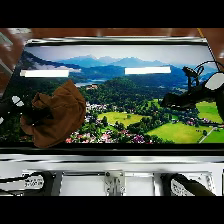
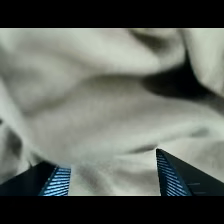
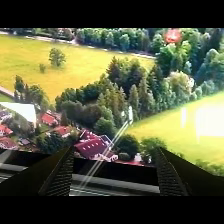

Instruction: Fold the shirts.

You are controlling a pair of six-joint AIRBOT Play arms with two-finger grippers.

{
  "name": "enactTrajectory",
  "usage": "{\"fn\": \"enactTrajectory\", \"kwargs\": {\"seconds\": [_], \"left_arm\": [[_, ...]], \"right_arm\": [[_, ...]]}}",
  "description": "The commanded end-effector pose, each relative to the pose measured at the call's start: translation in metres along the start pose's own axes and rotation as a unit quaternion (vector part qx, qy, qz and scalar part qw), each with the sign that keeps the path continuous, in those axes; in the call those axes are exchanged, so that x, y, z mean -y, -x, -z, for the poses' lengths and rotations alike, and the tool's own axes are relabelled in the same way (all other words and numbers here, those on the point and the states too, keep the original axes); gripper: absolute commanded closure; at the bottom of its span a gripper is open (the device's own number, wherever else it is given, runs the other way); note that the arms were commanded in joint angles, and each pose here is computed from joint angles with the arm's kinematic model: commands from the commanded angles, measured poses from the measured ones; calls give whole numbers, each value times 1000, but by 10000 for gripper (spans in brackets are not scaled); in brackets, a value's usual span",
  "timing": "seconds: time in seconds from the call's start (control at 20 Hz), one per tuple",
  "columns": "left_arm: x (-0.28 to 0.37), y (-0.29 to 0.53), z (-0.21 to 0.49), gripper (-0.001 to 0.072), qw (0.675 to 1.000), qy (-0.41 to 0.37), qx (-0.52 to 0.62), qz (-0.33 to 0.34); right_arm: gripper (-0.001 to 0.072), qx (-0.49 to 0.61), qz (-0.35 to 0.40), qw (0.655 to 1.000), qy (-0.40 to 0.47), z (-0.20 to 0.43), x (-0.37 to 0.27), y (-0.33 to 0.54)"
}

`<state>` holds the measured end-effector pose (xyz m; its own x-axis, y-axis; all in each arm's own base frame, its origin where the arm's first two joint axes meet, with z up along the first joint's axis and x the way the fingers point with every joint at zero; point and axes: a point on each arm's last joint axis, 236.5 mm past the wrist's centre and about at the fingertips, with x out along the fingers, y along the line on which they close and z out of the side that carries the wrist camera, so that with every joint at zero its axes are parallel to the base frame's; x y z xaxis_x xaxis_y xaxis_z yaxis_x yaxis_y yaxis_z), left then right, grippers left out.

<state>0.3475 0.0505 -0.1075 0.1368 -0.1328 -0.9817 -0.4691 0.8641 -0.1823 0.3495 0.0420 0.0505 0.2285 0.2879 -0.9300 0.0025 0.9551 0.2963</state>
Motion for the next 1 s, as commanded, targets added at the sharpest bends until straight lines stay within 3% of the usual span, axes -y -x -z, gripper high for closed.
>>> {"fn": "enactTrajectory", "kwargs": {"seconds": [0.0, 0.1, 0.15, 0.25, 0.3, 0.5, 0.65, 0.75, 0.95], "left_arm": [[8, -6, -13, 129, 999, 14, 26, 12], [17, -13, -17, 129, 999, 14, 34, 20], [20, -17, -17, 165, 999, 12, 33, 22], [25, -23, -13, 551, 999, 5, 26, 23], [27, -22, -13, 666, 999, 2, 26, 23], [45, 15, -29, 674, 996, -19, 82, 43], [108, 103, -38, 675, 972, -113, 183, 97], [171, 181, -21, 674, 939, -153, 250, 180], [283, 340, 50, 674, 823, -215, 369, 374]], "right_arm": [[84, 1, -9, 1000, -2, 0, -4, 0], [85, 2, -14, 1000, -3, -1, -6, 0], [84, 2, -16, 1000, -4, -1, -7, 0], [84, 2, -17, 1000, -4, -1, -8, 0], [84, 3, -18, 1000, -4, -1, -9, 0], [84, 3, -19, 1000, -4, -1, -9, 0], [84, 15, -18, 1000, 4, -7, -9, 1], [84, 27, -9, 999, 29, -12, -8, 11], [84, 115, 54, 989, 74, -44, -4, 86]]}}
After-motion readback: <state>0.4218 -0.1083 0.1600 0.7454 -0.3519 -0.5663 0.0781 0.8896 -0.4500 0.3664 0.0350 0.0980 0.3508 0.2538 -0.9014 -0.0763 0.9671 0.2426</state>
